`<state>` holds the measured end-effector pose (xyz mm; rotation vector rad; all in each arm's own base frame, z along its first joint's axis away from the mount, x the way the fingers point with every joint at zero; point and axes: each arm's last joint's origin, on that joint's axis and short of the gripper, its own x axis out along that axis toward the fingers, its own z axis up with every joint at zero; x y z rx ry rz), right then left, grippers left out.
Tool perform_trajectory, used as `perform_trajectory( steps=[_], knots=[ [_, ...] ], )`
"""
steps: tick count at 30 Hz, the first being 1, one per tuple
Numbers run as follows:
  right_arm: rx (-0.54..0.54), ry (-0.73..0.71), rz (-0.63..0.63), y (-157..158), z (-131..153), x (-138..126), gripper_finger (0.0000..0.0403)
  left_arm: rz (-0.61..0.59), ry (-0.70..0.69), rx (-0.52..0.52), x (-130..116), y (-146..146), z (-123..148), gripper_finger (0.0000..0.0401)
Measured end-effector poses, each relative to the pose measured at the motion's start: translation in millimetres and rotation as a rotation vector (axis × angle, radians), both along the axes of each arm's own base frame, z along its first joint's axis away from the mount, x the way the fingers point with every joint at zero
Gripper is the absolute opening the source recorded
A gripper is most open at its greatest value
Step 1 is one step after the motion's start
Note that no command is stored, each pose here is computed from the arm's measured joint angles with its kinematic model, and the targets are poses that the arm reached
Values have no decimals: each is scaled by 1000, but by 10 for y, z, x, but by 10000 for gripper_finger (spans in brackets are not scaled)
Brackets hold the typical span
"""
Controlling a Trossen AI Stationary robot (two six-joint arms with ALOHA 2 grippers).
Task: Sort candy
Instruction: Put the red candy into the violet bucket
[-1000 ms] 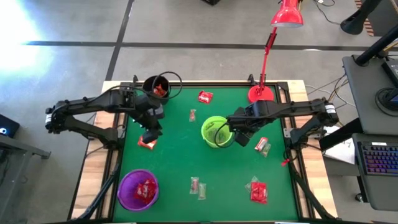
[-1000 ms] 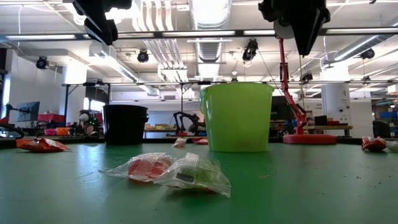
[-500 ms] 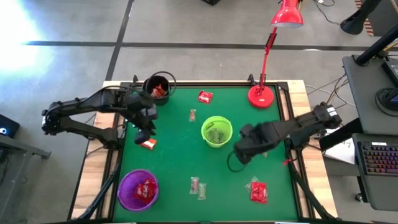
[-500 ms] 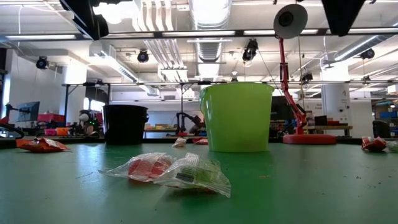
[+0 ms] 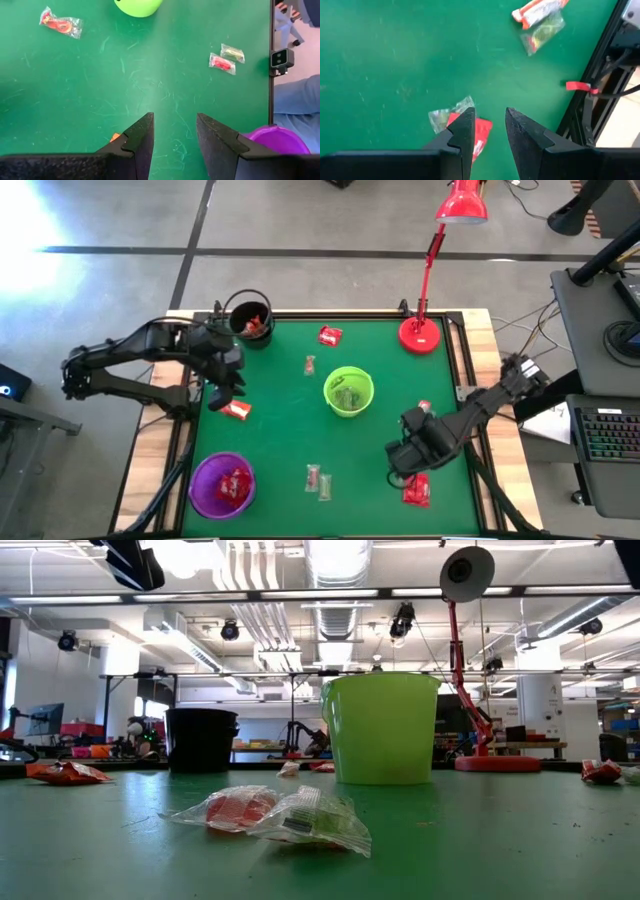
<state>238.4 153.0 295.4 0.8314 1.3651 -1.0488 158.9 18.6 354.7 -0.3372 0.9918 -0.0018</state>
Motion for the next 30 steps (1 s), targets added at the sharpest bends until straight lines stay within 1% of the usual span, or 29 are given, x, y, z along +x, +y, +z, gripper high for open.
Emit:
perform_trajectory(
  steps=[3, 7, 10, 12, 15, 22, 26, 30],
  knots=[
    [4, 12, 21, 49, -41, 13, 101, 15, -10, -8, -31, -5, 17, 130],
    [17, 28, 177, 71, -83, 50, 95, 30, -16, -16, -52, -8, 29, 130],
    [-10, 35, 199, 76, -121, 72, 89, 36, -17, -21, -57, -9, 32, 130],
    [-30, 34, 173, 84, -150, 91, 91, 41, -17, -23, -58, -9, 33, 130],
    [-28, 30, 168, 92, -167, 106, 104, 43, -15, -26, -55, -8, 31, 130],
    [-26, 27, 162, 98, -169, 106, 161, 45, -13, -27, -56, -8, 30, 130],
    [-12, 29, 75, 127, -169, 87, 188, 45, -14, -27, -57, -9, 31, 130],
    [30, -3, -45, 277, -199, 36, 200, 44, -14, -26, -57, -9, 31, 130]
  ],
)
